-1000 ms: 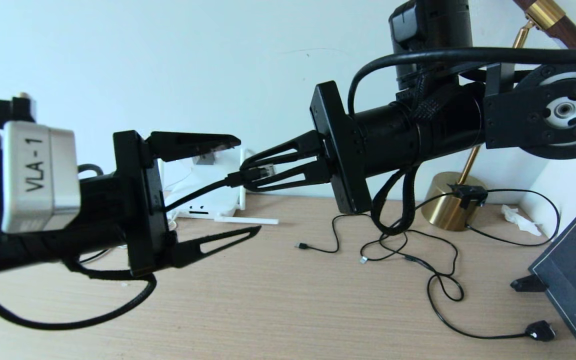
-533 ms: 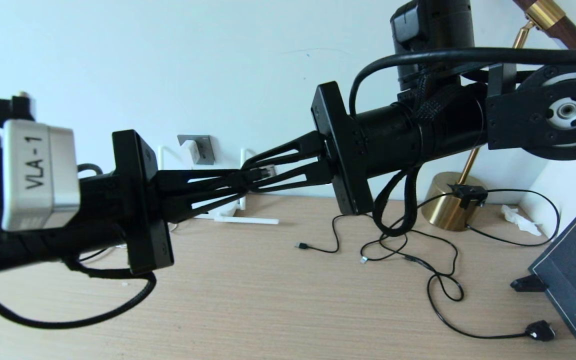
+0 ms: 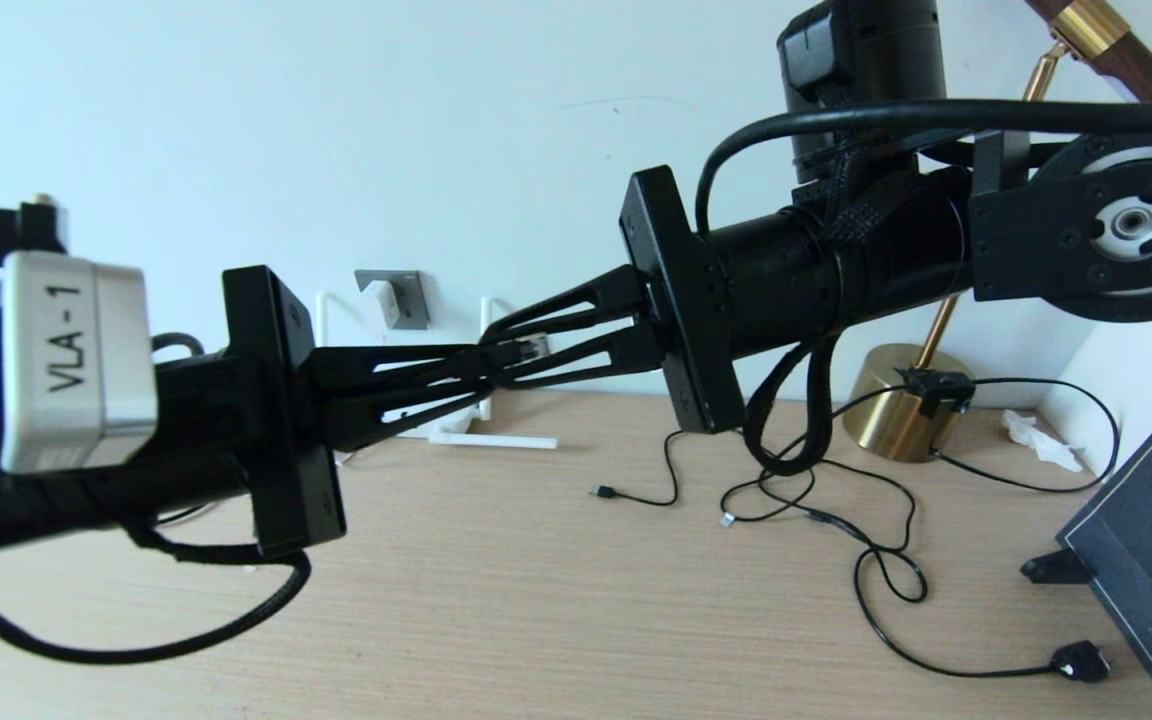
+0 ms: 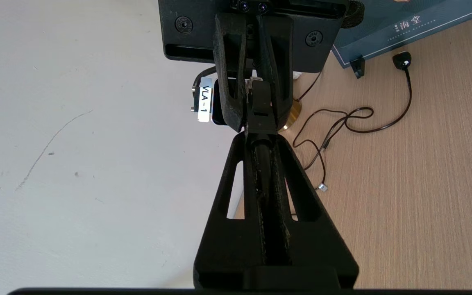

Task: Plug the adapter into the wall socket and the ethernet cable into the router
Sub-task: Hand it to the other hand

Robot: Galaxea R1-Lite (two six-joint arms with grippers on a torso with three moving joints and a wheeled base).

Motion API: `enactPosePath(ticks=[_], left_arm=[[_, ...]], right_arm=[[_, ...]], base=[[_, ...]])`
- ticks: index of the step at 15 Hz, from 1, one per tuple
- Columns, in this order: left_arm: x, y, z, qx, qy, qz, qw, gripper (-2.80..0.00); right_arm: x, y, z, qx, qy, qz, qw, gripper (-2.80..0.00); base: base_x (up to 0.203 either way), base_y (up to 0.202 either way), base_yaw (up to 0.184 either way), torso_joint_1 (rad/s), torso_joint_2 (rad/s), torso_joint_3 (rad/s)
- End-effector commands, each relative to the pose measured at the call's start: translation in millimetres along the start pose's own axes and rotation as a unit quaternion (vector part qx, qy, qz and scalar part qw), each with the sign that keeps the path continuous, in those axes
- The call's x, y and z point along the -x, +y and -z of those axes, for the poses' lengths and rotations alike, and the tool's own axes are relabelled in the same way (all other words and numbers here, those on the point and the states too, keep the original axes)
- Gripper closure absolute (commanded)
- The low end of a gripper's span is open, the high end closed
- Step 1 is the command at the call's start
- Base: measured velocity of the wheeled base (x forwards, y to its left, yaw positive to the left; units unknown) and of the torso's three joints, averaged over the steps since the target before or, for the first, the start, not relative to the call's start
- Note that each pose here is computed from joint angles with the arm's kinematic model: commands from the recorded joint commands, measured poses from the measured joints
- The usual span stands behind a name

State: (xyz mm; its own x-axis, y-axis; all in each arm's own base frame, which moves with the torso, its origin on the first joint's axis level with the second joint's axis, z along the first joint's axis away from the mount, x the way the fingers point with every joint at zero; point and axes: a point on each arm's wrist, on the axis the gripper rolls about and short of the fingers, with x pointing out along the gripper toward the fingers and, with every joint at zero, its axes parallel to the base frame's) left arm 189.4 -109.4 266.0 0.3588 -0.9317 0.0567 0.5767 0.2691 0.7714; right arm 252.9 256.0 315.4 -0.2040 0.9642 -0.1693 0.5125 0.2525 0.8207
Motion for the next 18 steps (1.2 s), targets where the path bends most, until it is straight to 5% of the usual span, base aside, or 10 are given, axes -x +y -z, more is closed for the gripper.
enactPosePath(ticks=[1, 18], left_arm=[[0.2, 0.3, -0.6, -0.004, -0.003, 0.000, 1.0000, 0.00], [3.9, -3.7, -1.7, -0.002, -0.002, 0.000, 1.0000, 0.00]], right_arm=[[-1.0, -0.4, 0.2, -0.006, 0.004, 0.002, 1.000, 0.00], [-5.5, -4.9, 2.5, -0.010, 0.009, 0.010, 1.000, 0.00]], base=[[0.000, 0.000, 0.000, 0.000, 0.00, 0.000], [0.000, 0.000, 0.000, 0.000, 0.00, 0.000]])
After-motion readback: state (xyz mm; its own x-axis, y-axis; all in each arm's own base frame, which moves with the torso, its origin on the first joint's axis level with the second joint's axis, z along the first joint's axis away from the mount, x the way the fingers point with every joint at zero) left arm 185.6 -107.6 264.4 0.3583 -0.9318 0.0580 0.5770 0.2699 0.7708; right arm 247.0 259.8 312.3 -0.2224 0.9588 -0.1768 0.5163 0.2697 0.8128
